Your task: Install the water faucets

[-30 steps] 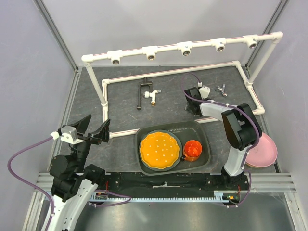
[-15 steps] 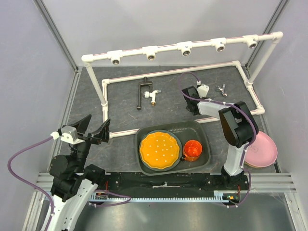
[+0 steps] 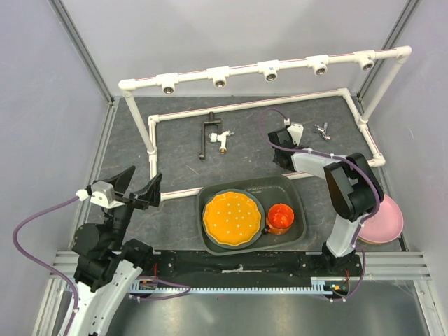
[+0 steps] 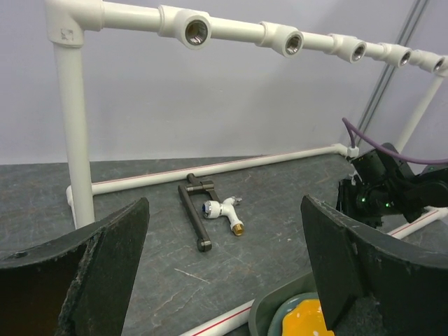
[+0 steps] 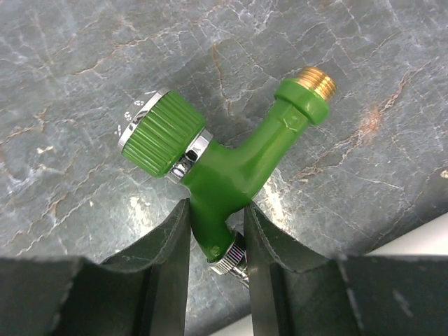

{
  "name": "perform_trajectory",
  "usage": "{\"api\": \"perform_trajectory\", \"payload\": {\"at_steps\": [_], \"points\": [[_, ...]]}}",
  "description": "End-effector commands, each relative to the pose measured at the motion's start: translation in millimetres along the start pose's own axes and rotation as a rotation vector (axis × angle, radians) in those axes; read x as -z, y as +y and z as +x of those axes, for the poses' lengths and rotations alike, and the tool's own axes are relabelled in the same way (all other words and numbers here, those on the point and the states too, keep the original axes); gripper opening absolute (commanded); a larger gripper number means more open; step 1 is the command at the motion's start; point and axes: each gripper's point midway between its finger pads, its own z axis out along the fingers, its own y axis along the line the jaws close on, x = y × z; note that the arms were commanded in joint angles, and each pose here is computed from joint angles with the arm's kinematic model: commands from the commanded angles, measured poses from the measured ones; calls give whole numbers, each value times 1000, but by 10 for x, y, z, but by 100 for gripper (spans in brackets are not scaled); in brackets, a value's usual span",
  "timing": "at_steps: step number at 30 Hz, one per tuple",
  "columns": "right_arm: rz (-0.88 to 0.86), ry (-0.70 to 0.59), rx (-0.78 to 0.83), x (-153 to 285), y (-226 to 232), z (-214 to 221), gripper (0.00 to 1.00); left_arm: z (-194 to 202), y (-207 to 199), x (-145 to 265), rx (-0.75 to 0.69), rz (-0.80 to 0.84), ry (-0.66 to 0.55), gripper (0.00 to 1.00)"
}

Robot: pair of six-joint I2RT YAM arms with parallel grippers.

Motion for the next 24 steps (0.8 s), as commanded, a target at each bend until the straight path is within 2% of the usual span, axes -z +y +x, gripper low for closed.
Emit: {"api": "perform_trajectory", "payload": {"at_steps": [1,8,10,16,22,24], "points": [[-119,-122,27,270,143,-410,0,-41,-109,-83,8,49,12,95],[-174,-184,60,549,137,-650,0,136,-232,-268,45,92,122,96],[-206,-206,58,664,152,-748,0,276,-321,-333,80,125,196,96],[-390,-220,128,1045,325,-856,0,516,-438,-515,215,124,327,100],[-577,-236,180,1446,476,-775,0,639,-608,-720,382,131,416,100],[-664,-248,219,1614,592,-706,0,815,-659,-799,441,119,500,100]]}}
